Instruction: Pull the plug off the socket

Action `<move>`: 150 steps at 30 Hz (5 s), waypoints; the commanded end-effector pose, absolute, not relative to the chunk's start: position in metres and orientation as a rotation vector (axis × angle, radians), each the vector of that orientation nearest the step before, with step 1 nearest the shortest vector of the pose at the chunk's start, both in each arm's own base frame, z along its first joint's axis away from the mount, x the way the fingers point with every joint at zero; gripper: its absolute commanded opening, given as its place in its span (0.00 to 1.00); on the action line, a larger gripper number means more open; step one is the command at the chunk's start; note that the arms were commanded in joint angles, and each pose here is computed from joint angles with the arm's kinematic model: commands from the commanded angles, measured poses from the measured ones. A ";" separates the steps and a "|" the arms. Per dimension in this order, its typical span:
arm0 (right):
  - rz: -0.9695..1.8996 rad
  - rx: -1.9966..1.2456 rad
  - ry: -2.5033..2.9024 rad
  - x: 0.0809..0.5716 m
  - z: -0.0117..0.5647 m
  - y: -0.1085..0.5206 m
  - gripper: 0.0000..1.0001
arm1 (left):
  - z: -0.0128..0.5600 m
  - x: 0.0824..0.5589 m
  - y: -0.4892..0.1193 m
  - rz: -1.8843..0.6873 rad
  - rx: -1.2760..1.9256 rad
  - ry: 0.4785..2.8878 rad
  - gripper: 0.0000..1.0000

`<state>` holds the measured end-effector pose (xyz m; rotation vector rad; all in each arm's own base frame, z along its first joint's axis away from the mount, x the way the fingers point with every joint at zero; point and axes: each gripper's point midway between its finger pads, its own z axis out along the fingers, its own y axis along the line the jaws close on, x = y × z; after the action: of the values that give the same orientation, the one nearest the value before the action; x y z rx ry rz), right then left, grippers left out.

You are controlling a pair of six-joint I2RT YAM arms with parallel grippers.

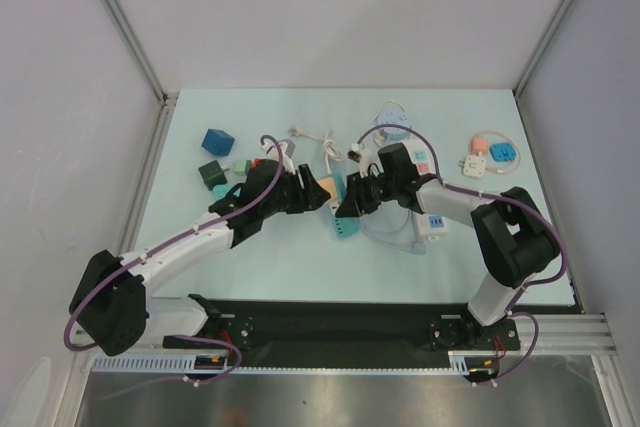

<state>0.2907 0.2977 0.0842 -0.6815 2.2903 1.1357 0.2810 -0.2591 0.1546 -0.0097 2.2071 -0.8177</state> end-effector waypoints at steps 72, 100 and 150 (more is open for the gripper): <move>1.371 -0.766 2.448 0.262 0.053 0.328 0.31 | 0.172 0.274 -0.065 -0.445 -0.483 2.037 0.00; 0.870 -1.110 1.968 0.303 0.158 0.259 1.00 | 0.113 0.408 -0.033 -0.529 -0.723 2.202 0.15; -0.178 0.200 1.863 0.292 0.246 -0.051 1.00 | 0.248 0.271 -0.069 -0.364 0.119 1.791 1.00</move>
<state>0.2987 -0.0270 0.2288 0.0565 1.9503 -0.0672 0.2705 -0.0741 0.2497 0.0758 1.7931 -0.4442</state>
